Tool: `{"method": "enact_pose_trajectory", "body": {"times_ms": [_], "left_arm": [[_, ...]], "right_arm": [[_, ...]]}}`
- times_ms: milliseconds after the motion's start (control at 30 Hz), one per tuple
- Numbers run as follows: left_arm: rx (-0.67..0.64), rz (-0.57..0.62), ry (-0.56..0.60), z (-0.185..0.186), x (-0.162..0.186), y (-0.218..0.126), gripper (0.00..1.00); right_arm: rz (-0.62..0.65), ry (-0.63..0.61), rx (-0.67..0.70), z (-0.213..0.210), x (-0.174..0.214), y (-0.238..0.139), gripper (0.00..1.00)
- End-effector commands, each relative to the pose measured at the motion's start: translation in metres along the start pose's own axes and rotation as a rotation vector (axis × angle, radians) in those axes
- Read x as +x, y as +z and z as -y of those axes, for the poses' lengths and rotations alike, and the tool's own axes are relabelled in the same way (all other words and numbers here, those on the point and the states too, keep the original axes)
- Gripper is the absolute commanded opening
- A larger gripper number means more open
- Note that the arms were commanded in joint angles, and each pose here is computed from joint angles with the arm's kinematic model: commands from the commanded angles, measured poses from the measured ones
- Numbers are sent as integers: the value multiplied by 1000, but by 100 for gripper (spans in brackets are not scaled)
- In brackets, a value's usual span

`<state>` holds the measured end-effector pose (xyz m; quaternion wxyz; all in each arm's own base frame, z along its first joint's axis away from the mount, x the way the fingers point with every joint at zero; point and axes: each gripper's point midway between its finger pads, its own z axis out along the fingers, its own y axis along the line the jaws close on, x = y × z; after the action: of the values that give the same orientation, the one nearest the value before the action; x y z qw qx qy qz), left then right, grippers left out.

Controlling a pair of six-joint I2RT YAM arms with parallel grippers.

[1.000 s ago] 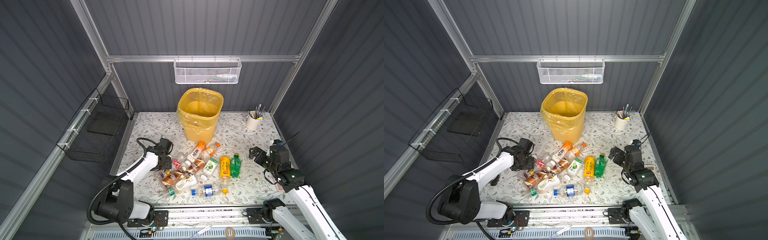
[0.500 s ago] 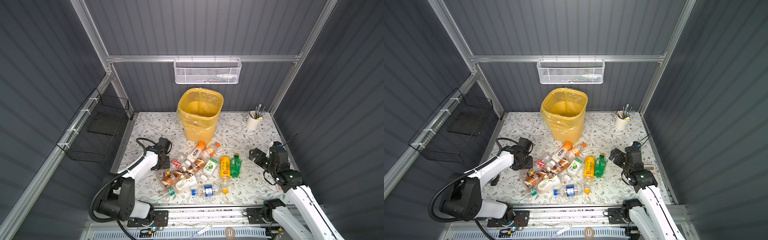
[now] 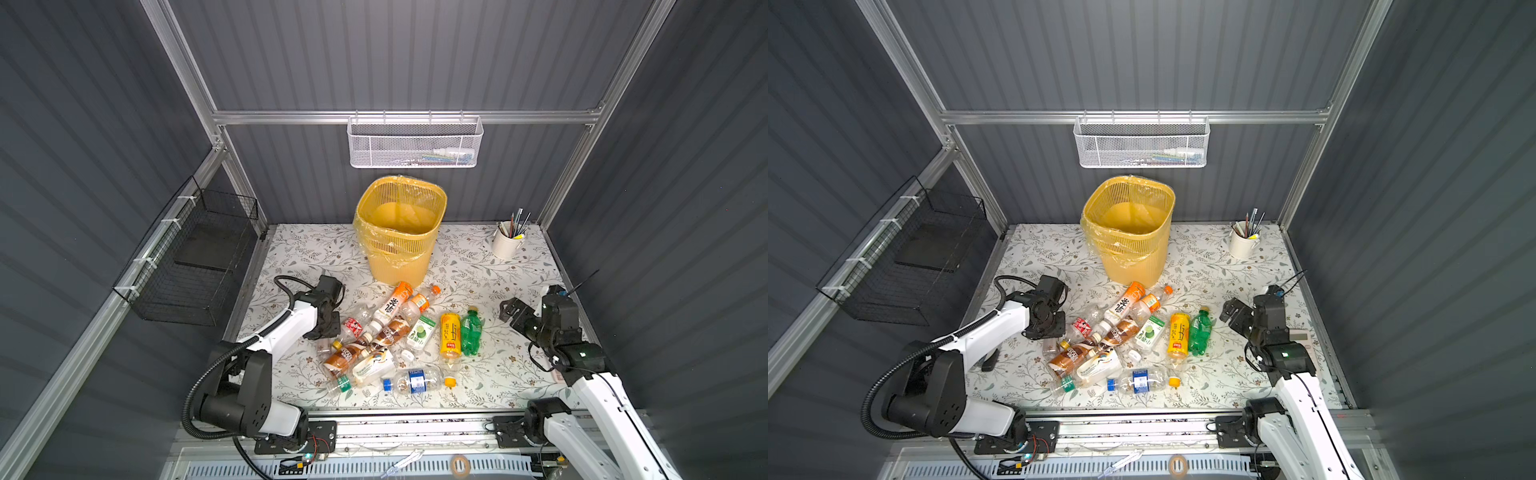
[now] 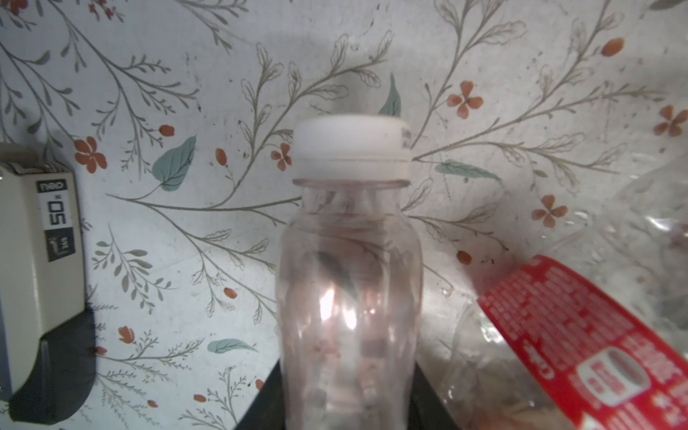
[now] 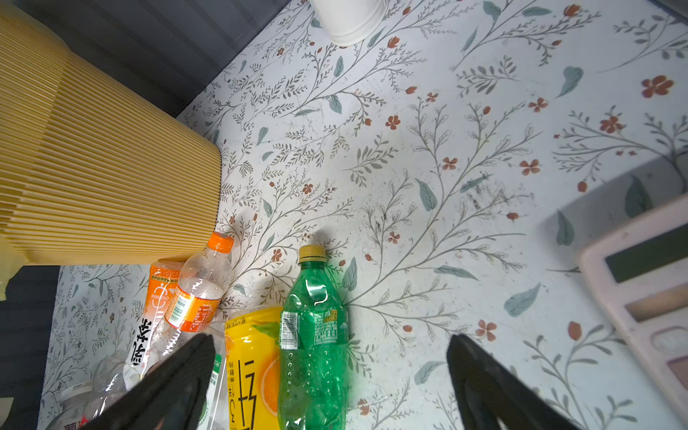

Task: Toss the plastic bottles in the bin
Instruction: 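Lift the white-cap bottle with the left gripper and drop it into the bin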

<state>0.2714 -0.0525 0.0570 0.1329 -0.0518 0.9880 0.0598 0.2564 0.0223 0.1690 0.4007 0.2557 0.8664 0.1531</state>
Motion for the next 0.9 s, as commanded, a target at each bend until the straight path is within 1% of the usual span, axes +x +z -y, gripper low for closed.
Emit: {"method": "enact_pose_trajectory", "body": {"times_ms": [0, 67, 133, 233, 333, 433, 533, 567, 600, 667, 700, 767, 833, 867], "left_arm": [[-28, 61, -31, -11, -8, -15, 35], [-33, 129, -51, -16, -20, -32, 35], [-41, 217, -71, -22, -38, -59, 35], [-24, 394, -96, -29, -75, -114, 34], [32, 614, -120, -31, -116, -185, 34], [128, 869, -140, -30, -154, -268, 33], [267, 1124, -155, -25, -181, -352, 31], [322, 1195, -151, -21, -187, -377, 30], [370, 1240, -142, -15, -194, -393, 29], [460, 1288, -123, -1, -207, -416, 28], [512, 1283, -100, 12, -214, -420, 28], [586, 1240, -46, 44, -228, -416, 29], [620, 1177, 44, 87, -235, -405, 30], [629, 1149, 102, 111, -235, -398, 32]], "right_arm": [[8, -11, -6, 2, -1, -1, 99], [13, -10, -7, 2, -2, -2, 99], [17, -10, -9, 2, -3, -3, 99], [21, -16, -29, -1, -3, -4, 99], [27, -15, -77, -8, -2, -5, 99], [37, -9, -111, -13, -2, -8, 99], [46, -9, -114, -12, -3, -11, 99], [48, -10, -115, -12, -3, -12, 99], [49, -12, -114, -12, -3, -13, 99], [50, -15, -120, -14, -4, -15, 99], [50, -14, -124, -15, -4, -16, 99], [40, -12, -136, -17, -3, -15, 99], [21, -8, -150, -20, 0, -14, 98], [11, -7, -155, -21, 1, -12, 98]]}}
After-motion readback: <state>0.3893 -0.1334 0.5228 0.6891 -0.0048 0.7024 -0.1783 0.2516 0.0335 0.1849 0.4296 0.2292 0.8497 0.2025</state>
